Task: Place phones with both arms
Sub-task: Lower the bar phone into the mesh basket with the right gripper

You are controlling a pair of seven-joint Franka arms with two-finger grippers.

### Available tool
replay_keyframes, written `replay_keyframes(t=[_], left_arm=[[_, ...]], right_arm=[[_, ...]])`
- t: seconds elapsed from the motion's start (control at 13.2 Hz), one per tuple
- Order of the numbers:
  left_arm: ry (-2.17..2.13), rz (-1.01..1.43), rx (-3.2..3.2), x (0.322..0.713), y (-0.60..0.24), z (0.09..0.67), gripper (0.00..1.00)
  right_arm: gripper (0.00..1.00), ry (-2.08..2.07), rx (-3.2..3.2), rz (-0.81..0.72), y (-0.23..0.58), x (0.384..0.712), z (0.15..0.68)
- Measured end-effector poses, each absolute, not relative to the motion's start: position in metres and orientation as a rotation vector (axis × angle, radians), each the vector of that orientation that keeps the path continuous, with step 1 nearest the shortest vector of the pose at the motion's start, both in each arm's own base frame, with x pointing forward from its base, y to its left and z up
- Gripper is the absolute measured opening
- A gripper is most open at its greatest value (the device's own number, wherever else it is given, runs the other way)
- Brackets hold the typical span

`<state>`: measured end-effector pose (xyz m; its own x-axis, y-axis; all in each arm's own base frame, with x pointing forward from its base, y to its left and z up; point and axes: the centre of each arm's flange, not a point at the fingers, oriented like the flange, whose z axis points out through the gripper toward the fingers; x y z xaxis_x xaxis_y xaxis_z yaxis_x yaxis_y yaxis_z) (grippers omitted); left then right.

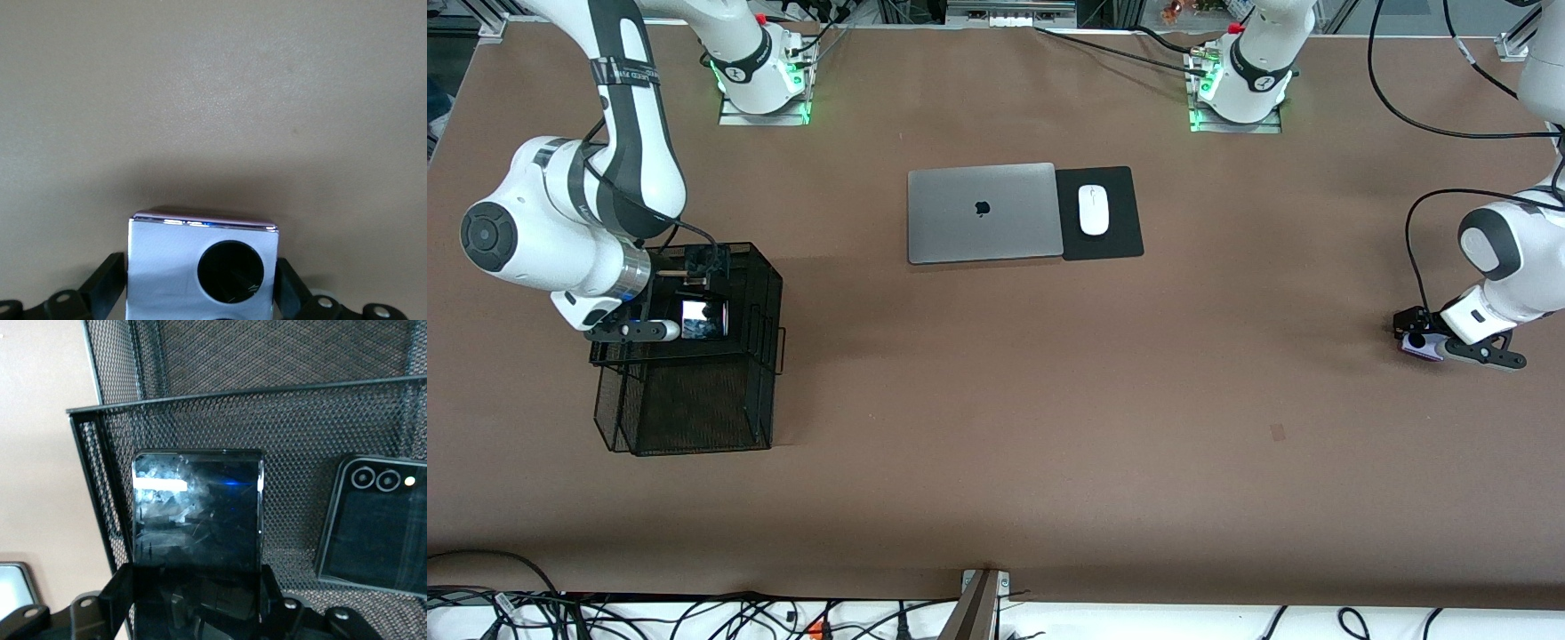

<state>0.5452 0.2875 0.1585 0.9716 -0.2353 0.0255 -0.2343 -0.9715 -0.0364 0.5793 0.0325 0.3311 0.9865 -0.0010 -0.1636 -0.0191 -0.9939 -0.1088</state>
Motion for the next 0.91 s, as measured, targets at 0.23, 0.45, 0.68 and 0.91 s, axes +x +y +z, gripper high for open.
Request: replay_keyframes(t=[0.23, 0.45, 0.68, 0.91], left_arm=[[0.364, -0.052, -3.082, 0.547, 0.288, 0.164, 0.85], [0.361, -0.052, -3.083, 0.547, 0.288, 0.164, 0.85], [0.316, -0.059, -3.092, 0.550, 0.283, 0.164, 0.85], [0.287, -0.079, -3.112, 0.567, 0.252, 0.167, 0.85]], right_arm=[[0.78, 0.018, -3.040, 0.216, 0.032, 0.583, 0.326], [0.78, 0.014, -3.051, 0.213, 0.034, 0.584, 0.320], [0.78, 0.013, -3.056, 0.215, 0.035, 0.585, 0.318], [0.78, 0.019, -3.056, 0.216, 0.035, 0.585, 0.318]])
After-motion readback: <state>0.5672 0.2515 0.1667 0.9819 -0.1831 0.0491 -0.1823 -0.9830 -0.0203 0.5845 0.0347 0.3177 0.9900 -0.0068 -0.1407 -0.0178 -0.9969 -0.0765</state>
